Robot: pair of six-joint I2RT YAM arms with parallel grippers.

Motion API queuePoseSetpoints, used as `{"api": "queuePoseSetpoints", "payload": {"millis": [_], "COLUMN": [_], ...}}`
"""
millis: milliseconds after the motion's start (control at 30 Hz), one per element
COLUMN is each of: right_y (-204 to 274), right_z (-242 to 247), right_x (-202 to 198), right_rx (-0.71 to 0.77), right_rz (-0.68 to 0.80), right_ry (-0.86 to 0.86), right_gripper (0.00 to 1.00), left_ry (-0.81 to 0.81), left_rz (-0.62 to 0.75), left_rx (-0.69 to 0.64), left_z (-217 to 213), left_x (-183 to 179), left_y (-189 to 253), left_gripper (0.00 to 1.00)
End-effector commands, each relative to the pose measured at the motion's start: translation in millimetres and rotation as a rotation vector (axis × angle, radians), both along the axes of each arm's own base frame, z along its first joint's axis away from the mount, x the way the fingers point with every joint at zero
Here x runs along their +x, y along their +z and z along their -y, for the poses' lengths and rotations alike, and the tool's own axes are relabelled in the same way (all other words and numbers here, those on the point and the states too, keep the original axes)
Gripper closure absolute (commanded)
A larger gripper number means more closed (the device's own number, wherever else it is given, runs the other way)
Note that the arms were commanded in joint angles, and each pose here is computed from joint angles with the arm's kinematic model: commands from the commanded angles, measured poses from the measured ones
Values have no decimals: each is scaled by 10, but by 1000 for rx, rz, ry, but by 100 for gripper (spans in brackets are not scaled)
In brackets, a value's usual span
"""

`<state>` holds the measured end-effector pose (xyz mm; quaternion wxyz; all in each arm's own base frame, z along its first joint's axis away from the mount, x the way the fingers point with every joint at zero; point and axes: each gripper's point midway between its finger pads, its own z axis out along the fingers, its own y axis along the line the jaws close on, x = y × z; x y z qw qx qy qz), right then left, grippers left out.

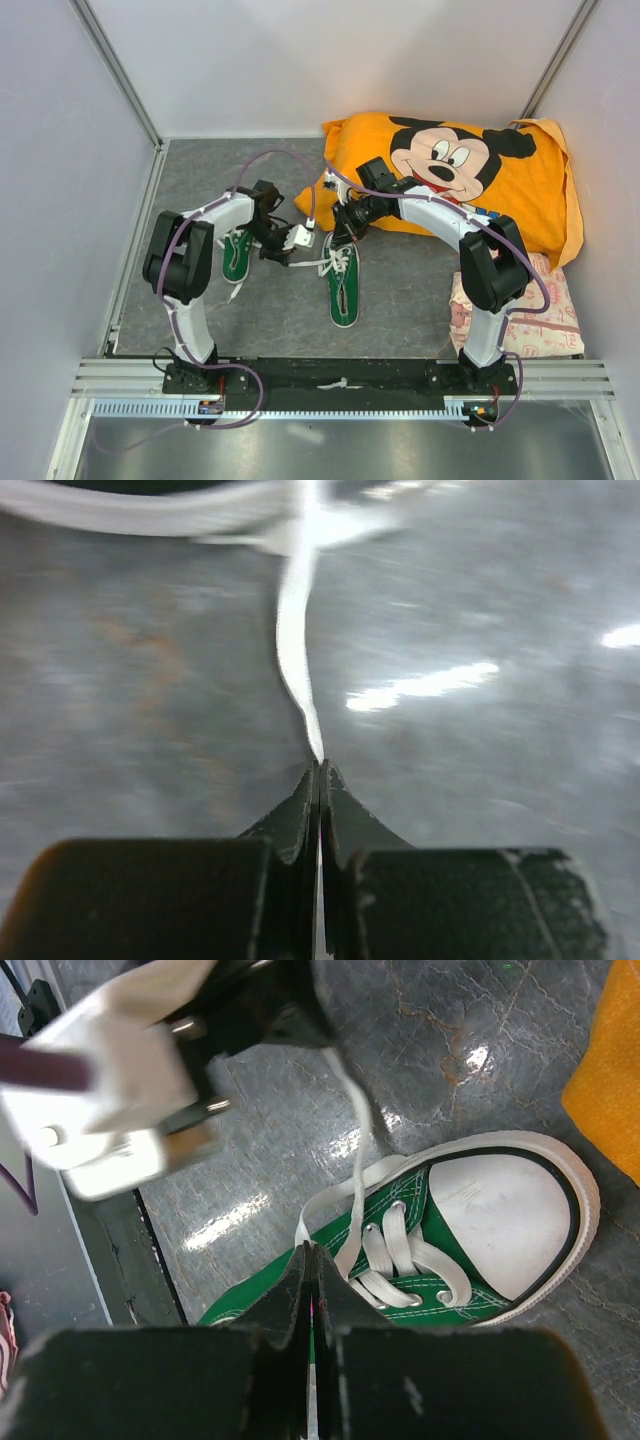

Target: Tie the shoes

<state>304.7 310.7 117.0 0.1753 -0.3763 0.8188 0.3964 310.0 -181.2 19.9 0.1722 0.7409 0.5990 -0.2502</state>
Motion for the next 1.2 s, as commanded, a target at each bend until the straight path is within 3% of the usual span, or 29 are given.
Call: {"api": "queuePoseSetpoints", "payload": {"millis": [0,133,433,700,1067,1167], "right_y": [86,117,150,184,188,189], "right_z": [-21,-20,-34,-74,-60,-68], "right_x": [104,117,123,135,55,35], "right_rx": [19,22,33,59,71,78], "right_rz": [50,63,86,90,91,81], "right_ry": [-8,-10,1,4,31,36], "right_gripper": [100,100,100,100,100,100], "left_ry": [-87,-87,-206,-98,64,77], "left_rz": [-21,-45,-142,-125,-24,-16], "left_rx": [-27,-126,-312,-487,-471,-435], "left_z": [-112,50,979,1922,2262,2206], "left_x": [-513,-842,-1484,-1193,-944,-933], "left_y": [388,715,1319,1652,1155,1013], "left_gripper": [98,99,98,98,98,81]}}
